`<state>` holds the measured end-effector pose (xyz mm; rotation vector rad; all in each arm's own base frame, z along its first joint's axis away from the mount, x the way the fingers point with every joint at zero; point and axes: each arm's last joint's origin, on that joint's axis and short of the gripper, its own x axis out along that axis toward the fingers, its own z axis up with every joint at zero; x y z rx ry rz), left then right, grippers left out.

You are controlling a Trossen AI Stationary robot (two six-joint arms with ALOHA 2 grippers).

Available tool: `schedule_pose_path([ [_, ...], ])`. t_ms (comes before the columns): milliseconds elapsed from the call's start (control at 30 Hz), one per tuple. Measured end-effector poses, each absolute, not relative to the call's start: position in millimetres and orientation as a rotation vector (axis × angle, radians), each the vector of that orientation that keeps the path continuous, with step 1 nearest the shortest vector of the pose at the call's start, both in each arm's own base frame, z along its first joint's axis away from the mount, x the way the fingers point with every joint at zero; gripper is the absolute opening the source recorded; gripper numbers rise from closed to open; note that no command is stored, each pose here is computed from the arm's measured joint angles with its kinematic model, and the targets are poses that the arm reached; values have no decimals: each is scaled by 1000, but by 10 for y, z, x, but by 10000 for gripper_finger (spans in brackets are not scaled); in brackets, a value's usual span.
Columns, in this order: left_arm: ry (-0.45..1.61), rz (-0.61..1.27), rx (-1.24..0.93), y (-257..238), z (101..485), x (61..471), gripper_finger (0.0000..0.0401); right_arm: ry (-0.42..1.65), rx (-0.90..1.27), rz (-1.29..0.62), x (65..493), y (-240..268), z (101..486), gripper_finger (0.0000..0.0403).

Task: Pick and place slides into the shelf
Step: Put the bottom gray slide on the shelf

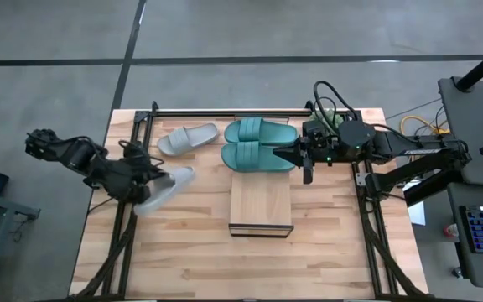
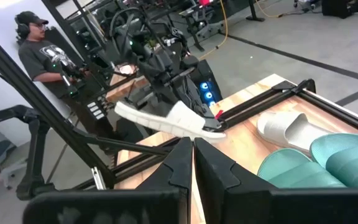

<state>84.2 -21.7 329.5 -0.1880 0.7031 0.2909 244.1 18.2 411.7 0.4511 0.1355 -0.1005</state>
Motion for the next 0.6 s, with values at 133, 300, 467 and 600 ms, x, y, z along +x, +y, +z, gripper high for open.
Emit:
schedule_pose_path([
  [133, 621, 249, -184, -189, 3358, 778, 0, 135, 451, -100, 2441, 182, 4117, 9],
  [300, 564, 207, -134, -156, 3417, 704, 0, 135, 453, -101, 2441, 182, 4117, 9],
  [467, 523, 186, -115, -129, 3447, 640, 0, 135, 511, -106, 2450, 183, 4110, 9],
  [600, 458, 153, -115, -125, 3502, 625, 0, 141, 554, -111, 2475, 185, 4092, 9],
])
